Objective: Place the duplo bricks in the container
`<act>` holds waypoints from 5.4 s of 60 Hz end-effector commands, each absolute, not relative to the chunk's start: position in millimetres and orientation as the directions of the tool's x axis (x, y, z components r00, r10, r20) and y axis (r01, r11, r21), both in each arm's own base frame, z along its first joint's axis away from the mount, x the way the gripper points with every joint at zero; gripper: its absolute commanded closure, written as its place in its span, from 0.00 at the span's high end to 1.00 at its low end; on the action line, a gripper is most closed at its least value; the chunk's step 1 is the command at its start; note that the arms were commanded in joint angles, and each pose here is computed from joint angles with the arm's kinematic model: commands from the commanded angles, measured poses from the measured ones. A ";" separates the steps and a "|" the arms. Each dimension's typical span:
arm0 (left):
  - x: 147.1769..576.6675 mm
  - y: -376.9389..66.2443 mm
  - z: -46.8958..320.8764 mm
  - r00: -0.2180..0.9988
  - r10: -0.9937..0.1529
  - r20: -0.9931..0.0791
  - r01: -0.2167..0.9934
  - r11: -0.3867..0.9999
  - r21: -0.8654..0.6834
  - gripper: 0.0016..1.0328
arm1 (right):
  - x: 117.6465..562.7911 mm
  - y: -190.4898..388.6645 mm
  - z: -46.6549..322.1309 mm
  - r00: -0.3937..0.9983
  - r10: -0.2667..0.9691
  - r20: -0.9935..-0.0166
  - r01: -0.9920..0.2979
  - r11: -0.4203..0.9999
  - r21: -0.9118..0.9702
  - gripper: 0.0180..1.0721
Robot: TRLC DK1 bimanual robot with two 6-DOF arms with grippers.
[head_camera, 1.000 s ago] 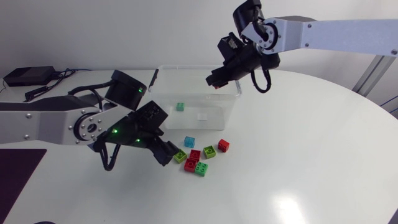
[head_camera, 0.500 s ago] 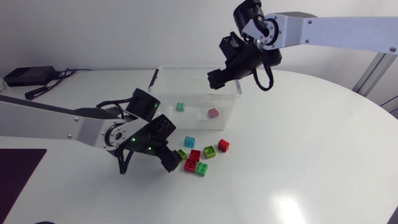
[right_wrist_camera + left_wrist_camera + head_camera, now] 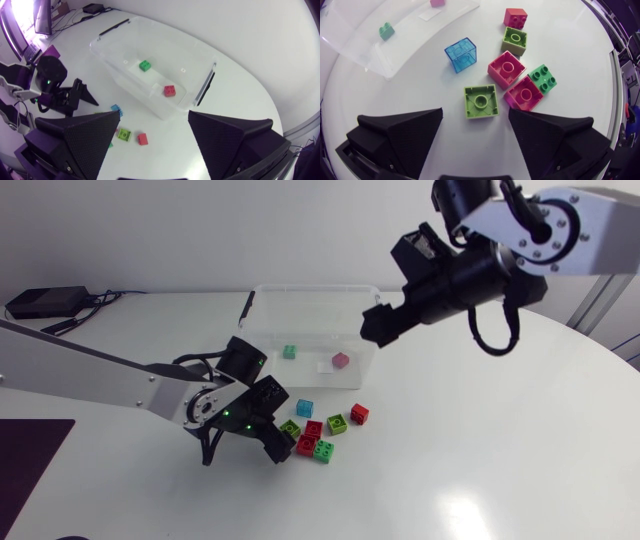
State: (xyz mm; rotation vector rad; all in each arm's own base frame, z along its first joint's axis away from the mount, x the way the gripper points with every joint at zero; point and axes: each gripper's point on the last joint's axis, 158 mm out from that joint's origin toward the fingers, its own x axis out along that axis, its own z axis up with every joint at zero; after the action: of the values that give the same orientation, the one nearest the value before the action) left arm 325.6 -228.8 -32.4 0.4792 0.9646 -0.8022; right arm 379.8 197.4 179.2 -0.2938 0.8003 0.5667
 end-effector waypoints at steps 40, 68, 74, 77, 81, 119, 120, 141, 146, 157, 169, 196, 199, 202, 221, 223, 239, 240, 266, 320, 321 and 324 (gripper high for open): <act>345.6 -243.4 -58.0 0.324 -0.382 -0.865 0.799 0.600 0.034 0.31 | 314.6 190.8 43.3 0.399 0.343 -0.850 -0.649 0.761 0.002 0.94; 333.9 -235.7 36.2 0.438 -0.449 -0.779 0.786 0.612 0.089 0.28 | 335.7 199.2 0.0 0.359 0.326 -0.874 -0.662 0.749 0.007 0.94; 331.3 -231.8 70.7 0.488 -0.467 -0.737 0.775 0.621 0.119 0.28 | 339.4 200.4 -7.2 0.354 0.323 -0.878 -0.666 0.746 0.005 0.93; 330.6 -231.0 85.2 0.507 -0.477 -0.718 0.770 0.624 0.129 0.28 | 341.7 200.5 -10.4 0.354 0.320 -0.879 -0.667 0.745 0.003 0.91; 331.6 -228.9 103.7 0.540 -0.483 -0.689 0.759 0.633 0.152 0.28 | 344.1 201.1 -14.2 0.350 0.317 -0.882 -0.668 0.744 0.002 0.90; 392.5 -218.9 219.5 0.745 -0.505 -0.436 0.625 0.757 0.190 0.28 | 369.8 203.7 -34.5 0.368 0.314 -0.875 -0.664 0.748 -0.011 0.34; 393.7 -218.7 221.4 0.747 -0.505 -0.432 0.622 0.759 0.190 0.28 | 370.2 203.8 -34.3 0.369 0.314 -0.875 -0.664 0.748 -0.012 0.34; 445.2 -211.0 208.0 0.794 -0.458 -0.400 0.552 0.819 0.159 0.30 | 347.0 189.7 -10.8 0.414 0.298 -0.860 -0.659 0.750 -0.057 0.28; 458.2 -212.3 199.9 0.798 -0.452 -0.400 0.544 0.826 0.152 0.30 | 337.5 186.6 4.1 0.425 0.305 -0.853 -0.660 0.749 -0.061 0.28; 489.1 -220.9 180.2 0.800 -0.431 -0.417 0.529 0.835 0.152 0.30 | 321.6 186.6 39.8 0.462 0.322 -0.826 -0.663 0.744 -0.081 0.28; 510.8 -230.5 162.0 0.778 -0.419 -0.468 0.534 0.833 0.144 0.36 | 316.3 189.4 77.7 0.498 0.343 -0.797 -0.653 0.753 -0.084 0.28; 487.9 -217.4 175.3 0.740 -0.397 -0.543 0.542 0.830 0.131 0.95 | 354.5 199.2 184.0 0.613 0.381 -0.692 -0.611 0.784 -0.109 0.28; 476.5 -217.4 179.2 0.730 -0.401 -0.553 0.550 0.825 0.128 0.95 | 363.7 202.6 191.0 0.621 0.383 -0.683 -0.606 0.788 -0.109 0.28; 464.0 -219.0 176.2 0.710 -0.404 -0.577 0.564 0.817 0.122 0.94 | 371.1 206.6 195.9 0.627 0.386 -0.677 -0.604 0.790 -0.109 0.28; 392.5 -218.6 128.3 0.593 -0.406 -0.695 0.632 0.770 0.089 0.93 | 416.9 221.2 203.3 0.649 0.384 -0.657 -0.579 0.809 -0.100 0.29; 386.7 -218.7 123.8 0.584 -0.407 -0.703 0.637 0.766 0.086 0.93 | 422.8 221.8 203.3 0.651 0.381 -0.656 -0.574 0.813 -0.098 0.29; 348.6 -222.0 88.2 0.505 -0.412 -0.758 0.699 0.711 0.079 0.91 | 456.4 225.8 184.6 0.646 0.361 -0.672 -0.555 0.827 -0.089 0.30; 347.4 -222.0 86.7 0.502 -0.412 -0.760 0.700 0.710 0.078 0.91 | 458.1 226.6 183.4 0.646 0.361 -0.672 -0.555 0.827 -0.089 0.30; 318.7 -244.3 51.1 0.403 -0.420 -0.813 0.759 0.650 0.041 0.91 | 492.3 217.4 152.7 0.633 0.315 -0.707 -0.520 0.850 -0.086 0.70; 311.3 -273.1 -18.3 0.279 -0.346 -0.896 0.784 0.621 0.005 0.91 | 345.0 166.5 173.7 0.649 0.353 -0.674 -0.564 0.818 -0.115 0.94; 312.5 -273.3 -18.1 0.283 -0.345 -0.895 0.783 0.622 0.008 0.91 | 341.4 165.5 170.7 0.646 0.354 -0.676 -0.566 0.817 -0.112 0.94; 315.1 -271.3 -20.1 0.294 -0.333 -0.896 0.777 0.629 0.021 0.90 | 334.2 162.9 165.2 0.643 0.356 -0.678 -0.568 0.816 -0.110 0.94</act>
State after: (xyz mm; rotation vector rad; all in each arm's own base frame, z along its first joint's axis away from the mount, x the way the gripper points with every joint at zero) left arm 308.8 -265.8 -16.8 0.5217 1.0233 -0.8019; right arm 348.2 163.7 177.4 -0.3096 0.6900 0.5135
